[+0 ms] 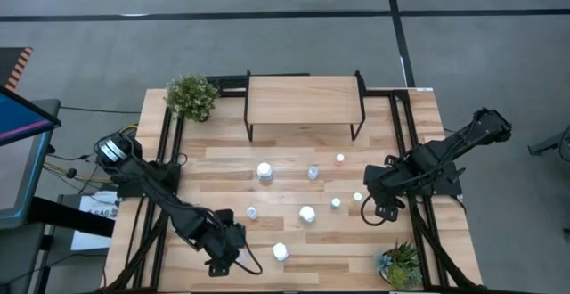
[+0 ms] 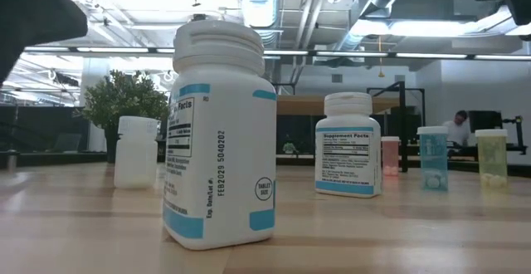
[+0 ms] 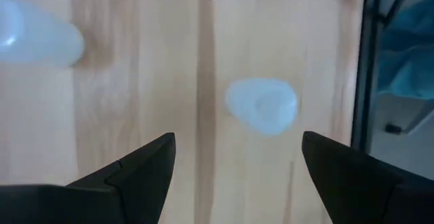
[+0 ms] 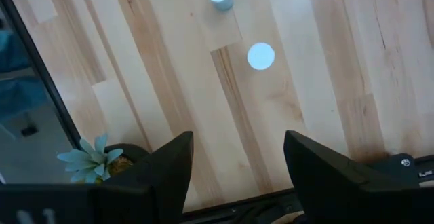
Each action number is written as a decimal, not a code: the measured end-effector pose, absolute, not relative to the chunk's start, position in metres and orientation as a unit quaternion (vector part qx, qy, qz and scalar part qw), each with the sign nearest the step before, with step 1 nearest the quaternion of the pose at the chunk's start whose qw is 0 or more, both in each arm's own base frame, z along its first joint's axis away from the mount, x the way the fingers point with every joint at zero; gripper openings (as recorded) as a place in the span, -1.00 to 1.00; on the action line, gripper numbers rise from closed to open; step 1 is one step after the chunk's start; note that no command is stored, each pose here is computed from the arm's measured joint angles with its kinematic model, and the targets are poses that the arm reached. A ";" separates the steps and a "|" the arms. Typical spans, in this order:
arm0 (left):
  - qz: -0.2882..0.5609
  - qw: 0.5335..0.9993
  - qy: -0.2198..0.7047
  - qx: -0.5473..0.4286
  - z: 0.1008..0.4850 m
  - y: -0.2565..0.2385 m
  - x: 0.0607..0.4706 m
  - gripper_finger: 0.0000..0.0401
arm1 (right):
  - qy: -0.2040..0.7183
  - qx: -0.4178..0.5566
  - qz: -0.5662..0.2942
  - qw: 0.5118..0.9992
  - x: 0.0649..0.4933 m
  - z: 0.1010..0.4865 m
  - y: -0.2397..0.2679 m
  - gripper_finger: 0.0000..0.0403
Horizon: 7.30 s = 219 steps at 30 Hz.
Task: Pick and place medicine bottles onto shelf by color
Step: Put the bottom transparent pill bottle on the shelf, then put the yellow transparent pill bottle on the shelf
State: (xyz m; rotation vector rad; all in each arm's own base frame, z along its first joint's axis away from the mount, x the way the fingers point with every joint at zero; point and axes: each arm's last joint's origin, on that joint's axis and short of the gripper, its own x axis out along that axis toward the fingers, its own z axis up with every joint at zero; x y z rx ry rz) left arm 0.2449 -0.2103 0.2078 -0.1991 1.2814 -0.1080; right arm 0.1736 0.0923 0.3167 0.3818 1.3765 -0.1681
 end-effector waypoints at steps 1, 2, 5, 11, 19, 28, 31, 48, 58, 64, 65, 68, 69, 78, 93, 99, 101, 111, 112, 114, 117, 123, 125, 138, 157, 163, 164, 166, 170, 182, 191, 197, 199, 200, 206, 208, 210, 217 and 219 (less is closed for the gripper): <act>-0.056 0.800 0.590 -0.095 0.206 -0.213 0.246 0.53 | 0.630 0.175 -0.077 0.752 0.174 0.317 0.092 0.27; -0.062 0.804 0.583 -0.097 0.205 -0.217 0.248 0.53 | 0.631 0.175 -0.077 0.752 0.174 0.317 0.092 0.27; -0.071 0.807 0.578 -0.097 0.200 -0.226 0.248 0.53 | 0.631 0.174 -0.078 0.752 0.173 0.317 0.092 0.27; -0.031 0.809 0.583 -0.074 0.199 -0.229 0.247 0.53 | 0.633 0.172 -0.079 0.751 0.173 0.317 0.092 0.27; -0.027 0.816 0.573 -0.071 0.196 -0.231 0.249 0.53 | 0.633 0.172 -0.079 0.751 0.173 0.317 0.092 0.27; -0.011 0.816 0.575 -0.060 0.186 -0.233 0.251 0.53 | 0.633 0.171 -0.080 0.751 0.173 0.317 0.092 0.27; -0.011 0.812 0.581 -0.052 0.180 -0.234 0.251 0.53 | 0.633 0.173 -0.082 0.750 0.173 0.317 0.091 0.27; -0.031 0.814 0.578 -0.056 0.175 -0.239 0.256 -0.25 | 0.632 0.174 -0.082 0.750 0.173 0.317 0.091 0.27; -0.027 0.804 0.590 -0.065 0.190 -0.235 0.265 -0.47 | 0.633 0.173 -0.082 0.750 0.173 0.317 0.091 0.27; -0.033 0.795 0.605 -0.013 0.239 -0.219 0.283 -0.43 | 0.633 0.173 -0.082 0.750 0.173 0.316 0.091 0.27; -0.034 0.793 0.608 -0.003 0.249 -0.214 0.286 -0.43 | 0.633 0.174 -0.082 0.750 0.173 0.317 0.091 0.27; -0.042 0.796 0.603 0.014 0.276 -0.198 0.299 -0.46 | 0.631 0.176 -0.083 0.751 0.174 0.317 0.091 0.27; -0.042 0.796 0.604 0.022 0.286 -0.191 0.303 -0.47 | 0.631 0.181 -0.086 0.750 0.174 0.317 0.091 0.27; -0.032 0.804 0.590 0.059 0.356 -0.107 0.329 -0.41 | 0.629 0.198 -0.100 0.746 0.174 0.317 0.091 0.27; 0.073 0.826 0.559 0.018 0.393 0.104 0.325 -0.41 | 0.625 0.221 -0.119 0.740 0.174 0.317 0.091 0.27; 0.121 0.823 0.556 0.005 0.385 0.174 0.307 -0.43 | 0.616 0.245 -0.145 0.734 0.174 0.317 0.091 0.27; 0.128 0.812 0.569 0.001 0.377 0.193 0.303 -0.42 | 0.605 0.248 -0.161 0.739 0.175 0.317 0.090 0.27; 0.138 0.817 0.560 -0.017 0.355 0.232 0.307 -0.41 | 0.585 0.277 -0.205 0.734 0.181 0.317 0.078 0.27; 0.138 0.815 0.562 -0.012 0.355 0.232 0.307 -0.41 | 0.584 0.279 -0.208 0.733 0.181 0.317 0.076 0.27; 0.138 0.815 0.563 -0.009 0.355 0.232 0.307 -0.41 | 0.583 0.280 -0.210 0.733 0.182 0.317 0.074 0.27; 0.146 0.814 0.562 -0.017 0.355 0.233 0.307 -0.41 | 0.583 0.277 -0.210 0.734 0.183 0.317 0.071 0.27; 0.209 0.814 0.539 -0.057 0.357 0.234 0.311 -0.41 | 0.582 0.278 -0.214 0.734 0.185 0.317 0.067 0.27; 0.208 0.811 0.544 -0.060 0.353 0.235 0.313 -0.41 | 0.582 0.278 -0.215 0.734 0.185 0.317 0.067 0.27; 0.203 0.802 0.556 -0.083 0.333 0.240 0.327 -0.41 | 0.581 0.280 -0.216 0.733 0.185 0.317 0.067 0.27; 0.199 0.794 0.567 -0.094 0.331 0.237 0.326 -0.12 | 0.582 0.279 -0.214 0.733 0.185 0.317 0.067 0.27; 0.202 0.793 0.568 -0.089 0.331 0.236 0.327 0.07 | 0.583 0.279 -0.213 0.733 0.185 0.317 0.067 0.27; 0.203 0.793 0.569 -0.084 0.331 0.236 0.327 0.10 | 0.583 0.279 -0.212 0.733 0.185 0.317 0.067 0.27; 0.204 0.793 0.569 -0.075 0.332 0.235 0.328 0.15 | 0.583 0.279 -0.212 0.733 0.185 0.317 0.067 0.27; 0.203 0.807 0.552 -0.058 0.346 0.231 0.331 0.21 | 0.583 0.279 -0.212 0.733 0.185 0.317 0.067 0.27; 0.185 0.856 0.482 -0.017 0.413 0.188 0.331 0.22 | 0.589 0.256 -0.199 0.741 0.185 0.316 0.067 0.27; 0.083 0.843 0.530 -0.033 0.430 0.119 0.315 0.22 | 0.595 0.156 -0.140 0.776 0.174 0.317 0.087 0.27; 0.043 0.860 0.508 -0.038 0.445 0.080 0.303 0.22 | 0.545 0.146 -0.188 0.804 0.147 0.317 0.104 0.27; 0.033 0.860 0.508 -0.036 0.446 0.068 0.298 0.22 | 0.548 0.155 -0.201 0.797 0.139 0.307 0.108 0.27; 0.026 0.860 0.509 -0.032 0.447 0.062 0.295 0.22 | 0.551 0.159 -0.211 0.792 0.135 0.300 0.110 0.27; 0.011 0.853 0.519 -0.050 0.442 0.030 0.268 0.22 | 0.551 0.182 -0.223 0.783 0.124 0.267 0.118 0.27; 0.005 0.853 0.519 -0.055 0.438 0.021 0.259 0.22 | 0.552 0.180 -0.218 0.784 0.124 0.256 0.120 0.27; 0.003 0.853 0.518 -0.066 0.432 0.012 0.248 0.22 | 0.551 0.182 -0.212 0.787 0.124 0.246 0.122 0.27; -0.007 0.881 0.457 -0.126 0.408 -0.008 0.205 0.22 | 0.540 0.209 -0.203 0.790 0.128 0.217 0.121 0.27; 0.003 0.894 0.427 -0.139 0.400 -0.011 0.195 0.22 | 0.539 0.211 -0.209 0.788 0.129 0.211 0.118 0.27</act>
